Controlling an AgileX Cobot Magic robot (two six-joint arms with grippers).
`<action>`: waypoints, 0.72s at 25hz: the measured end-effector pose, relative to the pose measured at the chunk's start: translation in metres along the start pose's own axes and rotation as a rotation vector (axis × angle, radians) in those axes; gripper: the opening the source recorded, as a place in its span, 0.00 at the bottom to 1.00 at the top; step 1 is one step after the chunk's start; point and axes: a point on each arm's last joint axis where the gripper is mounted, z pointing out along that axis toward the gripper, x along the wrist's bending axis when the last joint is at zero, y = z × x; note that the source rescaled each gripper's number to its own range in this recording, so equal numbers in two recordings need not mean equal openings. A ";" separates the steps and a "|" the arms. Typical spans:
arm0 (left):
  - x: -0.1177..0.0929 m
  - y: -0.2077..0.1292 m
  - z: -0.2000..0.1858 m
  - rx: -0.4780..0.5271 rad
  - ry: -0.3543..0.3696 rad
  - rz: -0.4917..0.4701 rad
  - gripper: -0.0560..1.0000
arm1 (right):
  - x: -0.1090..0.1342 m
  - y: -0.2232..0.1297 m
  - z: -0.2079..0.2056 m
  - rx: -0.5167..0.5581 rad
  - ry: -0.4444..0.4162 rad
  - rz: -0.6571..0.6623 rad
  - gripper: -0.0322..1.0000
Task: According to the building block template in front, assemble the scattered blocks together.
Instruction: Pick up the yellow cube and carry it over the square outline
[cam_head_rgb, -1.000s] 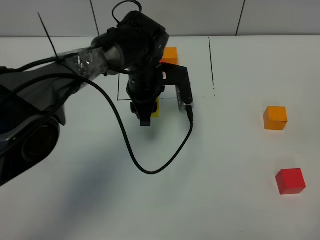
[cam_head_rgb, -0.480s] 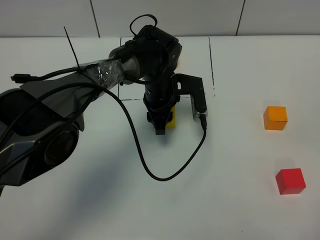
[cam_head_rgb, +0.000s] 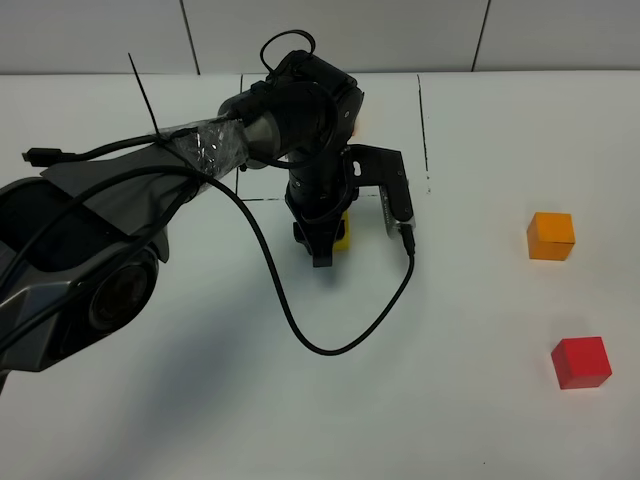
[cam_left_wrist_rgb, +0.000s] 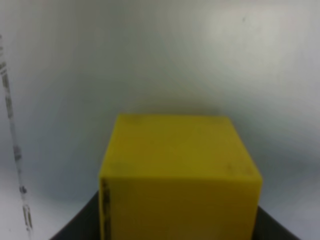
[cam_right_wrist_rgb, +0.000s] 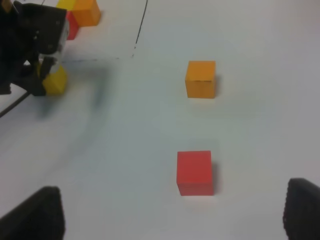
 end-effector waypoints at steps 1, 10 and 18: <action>0.000 0.000 0.000 -0.003 0.002 -0.002 0.05 | 0.000 0.000 0.000 0.000 0.000 0.000 0.80; 0.001 0.002 0.010 0.002 -0.004 -0.003 0.05 | 0.000 0.000 0.000 0.000 0.000 0.000 0.80; 0.001 0.002 0.011 0.003 -0.006 -0.002 0.05 | 0.000 0.000 0.000 0.000 0.000 0.000 0.80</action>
